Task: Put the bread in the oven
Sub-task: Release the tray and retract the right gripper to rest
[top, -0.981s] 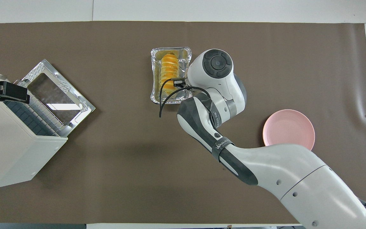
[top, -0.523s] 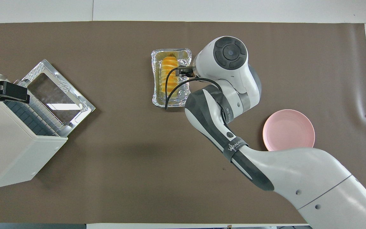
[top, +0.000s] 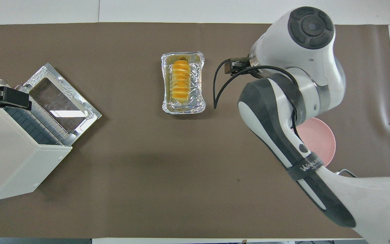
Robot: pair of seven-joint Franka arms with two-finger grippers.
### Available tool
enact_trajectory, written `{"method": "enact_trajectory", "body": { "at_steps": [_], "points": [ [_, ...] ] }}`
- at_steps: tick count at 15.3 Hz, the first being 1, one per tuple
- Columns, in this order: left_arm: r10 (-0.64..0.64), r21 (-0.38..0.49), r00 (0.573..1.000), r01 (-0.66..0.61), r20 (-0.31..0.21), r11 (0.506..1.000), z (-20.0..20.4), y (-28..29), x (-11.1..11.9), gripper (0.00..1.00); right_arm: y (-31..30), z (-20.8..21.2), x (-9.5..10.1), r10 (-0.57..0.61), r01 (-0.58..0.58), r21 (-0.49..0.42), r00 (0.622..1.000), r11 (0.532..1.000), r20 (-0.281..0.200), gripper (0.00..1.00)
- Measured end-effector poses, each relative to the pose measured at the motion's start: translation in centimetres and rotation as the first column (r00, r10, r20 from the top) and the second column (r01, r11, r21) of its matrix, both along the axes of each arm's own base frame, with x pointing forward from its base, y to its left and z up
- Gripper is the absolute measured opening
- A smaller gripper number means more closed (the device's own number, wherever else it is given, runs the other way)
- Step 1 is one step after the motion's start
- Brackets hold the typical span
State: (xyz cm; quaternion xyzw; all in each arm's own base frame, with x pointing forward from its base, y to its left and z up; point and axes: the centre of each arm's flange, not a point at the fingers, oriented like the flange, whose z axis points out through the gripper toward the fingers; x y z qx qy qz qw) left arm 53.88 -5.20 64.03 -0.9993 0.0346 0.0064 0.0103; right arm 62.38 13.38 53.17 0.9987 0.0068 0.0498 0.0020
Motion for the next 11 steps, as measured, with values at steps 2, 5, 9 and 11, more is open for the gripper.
{"method": "enact_trajectory", "body": {
  "at_steps": [2, 5, 9, 11],
  "points": [
    [0.000, 0.000, 1.000, 0.000, 0.000, 1.000, 0.0, 0.0, 0.0, 1.00, -4.5, 3.8, -2.5, -0.007, 0.006, -0.026, 0.999, 1.000, -0.031, 1.00],
    [0.003, 0.003, 0.999, -0.002, -0.034, 1.000, -0.3, 0.1, -0.4, 1.00, -8.8, 7.3, -6.0, -0.035, 0.031, -0.051, 0.996, 0.998, -0.082, 1.00],
    [0.004, 0.007, 0.998, -0.004, -0.070, 1.000, -0.3, 0.2, -1.0, 1.00, -14.3, 7.9, -7.0, -0.052, 0.046, -0.058, 0.993, 0.997, -0.108, 1.00],
    [0.002, 0.006, 0.998, -0.002, -0.064, 1.000, -0.1, -0.1, -1.1, 1.00, -15.7, 7.8, -7.0, -0.066, 0.060, -0.058, 0.992, 0.997, -0.109, 1.00]
  ]
}}
